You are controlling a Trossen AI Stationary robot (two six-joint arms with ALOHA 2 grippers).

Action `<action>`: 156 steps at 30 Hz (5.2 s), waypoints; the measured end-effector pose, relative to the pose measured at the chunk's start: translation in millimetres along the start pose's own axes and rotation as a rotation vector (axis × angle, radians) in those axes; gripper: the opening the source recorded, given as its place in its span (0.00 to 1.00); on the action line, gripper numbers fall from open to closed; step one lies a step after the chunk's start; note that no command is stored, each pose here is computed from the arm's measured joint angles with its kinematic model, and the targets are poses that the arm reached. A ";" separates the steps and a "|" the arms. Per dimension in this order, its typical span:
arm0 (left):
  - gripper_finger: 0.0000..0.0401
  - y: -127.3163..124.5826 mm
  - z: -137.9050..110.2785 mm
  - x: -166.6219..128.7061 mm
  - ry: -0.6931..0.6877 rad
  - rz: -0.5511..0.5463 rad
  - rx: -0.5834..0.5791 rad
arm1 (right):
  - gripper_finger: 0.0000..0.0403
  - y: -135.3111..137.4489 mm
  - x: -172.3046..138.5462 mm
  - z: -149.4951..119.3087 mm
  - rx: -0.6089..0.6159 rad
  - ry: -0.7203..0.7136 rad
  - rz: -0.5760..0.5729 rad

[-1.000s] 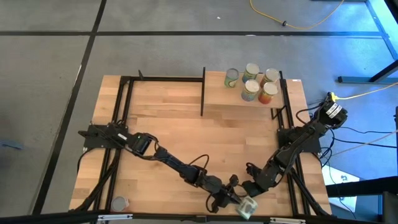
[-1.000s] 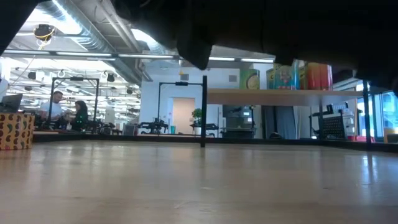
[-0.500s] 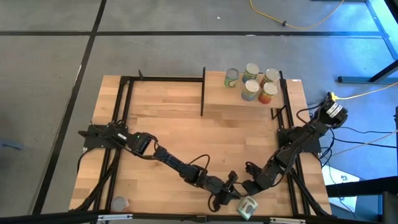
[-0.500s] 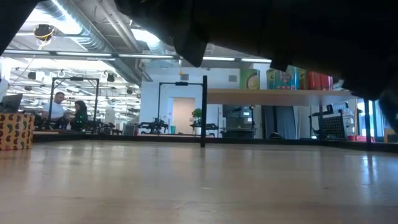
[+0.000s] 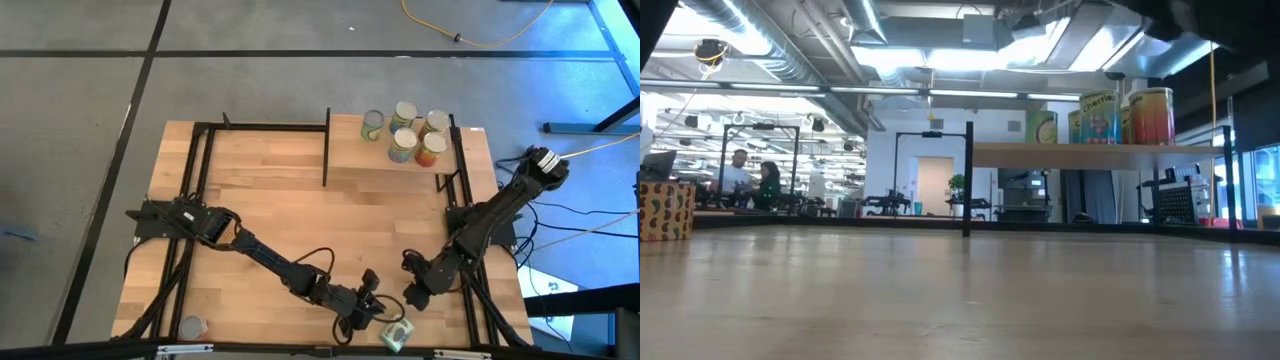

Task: Pick and place cans onto a shelf
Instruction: Put the white canned good on the shelf

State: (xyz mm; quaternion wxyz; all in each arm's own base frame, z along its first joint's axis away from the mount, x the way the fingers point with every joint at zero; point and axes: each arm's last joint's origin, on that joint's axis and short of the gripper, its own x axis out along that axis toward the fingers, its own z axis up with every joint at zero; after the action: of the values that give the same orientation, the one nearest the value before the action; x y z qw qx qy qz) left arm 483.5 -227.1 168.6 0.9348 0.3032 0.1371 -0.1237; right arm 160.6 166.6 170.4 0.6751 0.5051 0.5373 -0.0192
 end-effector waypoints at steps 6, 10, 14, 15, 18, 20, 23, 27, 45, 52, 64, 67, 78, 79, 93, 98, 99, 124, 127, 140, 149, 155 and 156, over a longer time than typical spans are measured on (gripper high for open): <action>0.11 12.8 10.2 -13.3 0.061 0.007 -0.032 | 0.16 37.7 -36.3 -12.8 -0.303 0.012 0.212; 0.11 20.8 19.4 -21.9 0.061 0.005 -0.006 | 0.16 57.6 -42.4 -35.0 -0.450 0.063 0.264; 0.11 24.1 23.0 -27.5 0.084 0.012 0.003 | 0.16 58.3 -20.6 -62.5 -0.521 0.113 0.191; 0.11 25.2 24.6 -28.5 0.078 0.014 0.002 | 0.16 57.5 -13.0 -68.4 -0.529 0.117 0.168; 0.11 29.1 29.0 -35.1 0.097 0.006 0.008 | 0.16 54.6 10.6 -81.6 -0.542 0.115 0.093; 0.11 29.3 29.3 -36.2 0.104 -0.002 0.011 | 0.16 57.7 24.9 -86.1 -0.557 0.108 0.072; 0.11 28.3 29.1 -39.2 0.128 -0.022 0.023 | 0.16 62.4 44.7 -89.2 -0.598 0.070 0.038; 0.11 34.3 36.4 -47.2 0.130 -0.021 0.024 | 0.16 58.5 70.7 -87.0 -0.605 0.079 -0.038; 0.11 29.4 41.5 -59.5 0.177 -0.073 0.019 | 0.16 57.4 95.0 -49.0 -0.696 -0.143 -0.168; 0.11 21.1 39.6 -62.7 0.224 -0.099 -0.015 | 0.16 60.1 95.3 -30.9 -0.746 -0.188 -0.193; 0.11 -8.9 26.3 -81.1 0.462 -0.229 0.009 | 0.16 79.5 49.1 -15.1 -0.801 -0.183 -0.139; 0.11 -22.3 28.5 -88.6 0.498 -0.250 -0.017 | 0.16 86.8 33.8 -12.0 -0.790 -0.207 -0.091; 0.11 -43.1 3.7 -99.6 0.630 0.189 -0.080 | 0.16 92.3 17.5 24.6 -0.767 -0.328 -0.117; 0.11 -46.9 -0.8 -100.8 0.636 0.199 -0.102 | 0.16 92.2 16.5 32.5 -0.755 -0.343 -0.126; 0.11 -88.1 3.8 -127.4 0.585 0.258 -0.263 | 0.16 82.2 -1.2 117.3 -0.715 -0.432 -0.202; 0.11 -86.8 19.8 -142.7 0.524 0.301 -0.506 | 0.16 78.0 8.5 135.4 -0.691 -0.462 -0.211; 0.11 -89.4 21.6 -145.1 0.506 0.321 -0.552 | 0.16 78.4 10.3 138.6 -0.703 -0.471 -0.204; 0.10 -106.1 37.3 -177.0 0.573 0.355 -0.676 | 0.16 81.1 28.2 171.1 -0.834 -0.360 0.074; 0.10 -104.1 32.2 -180.8 0.627 0.366 -0.620 | 0.16 81.0 28.1 171.2 -0.827 -0.361 0.074; 0.10 -107.5 31.8 -178.2 0.694 0.260 -0.716 | 0.16 81.2 27.9 171.2 -0.804 -0.361 0.079; 0.09 -102.9 28.5 -173.7 0.731 0.252 -0.794 | 0.16 81.2 27.9 171.2 -0.802 -0.361 0.079; 0.05 -103.2 29.0 -173.4 0.730 0.231 -0.749 | 0.16 81.3 27.9 171.1 -0.801 -0.361 0.080; 0.05 -103.1 28.9 -173.3 0.729 0.234 -0.758 | 0.16 81.3 27.9 171.1 -0.801 -0.361 0.080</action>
State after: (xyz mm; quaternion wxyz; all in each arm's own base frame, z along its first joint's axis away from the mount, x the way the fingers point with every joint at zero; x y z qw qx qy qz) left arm 294.8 -299.8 193.7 0.8780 -0.0190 0.4531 0.1529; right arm 339.4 100.6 188.3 0.9009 0.2125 0.3559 0.1287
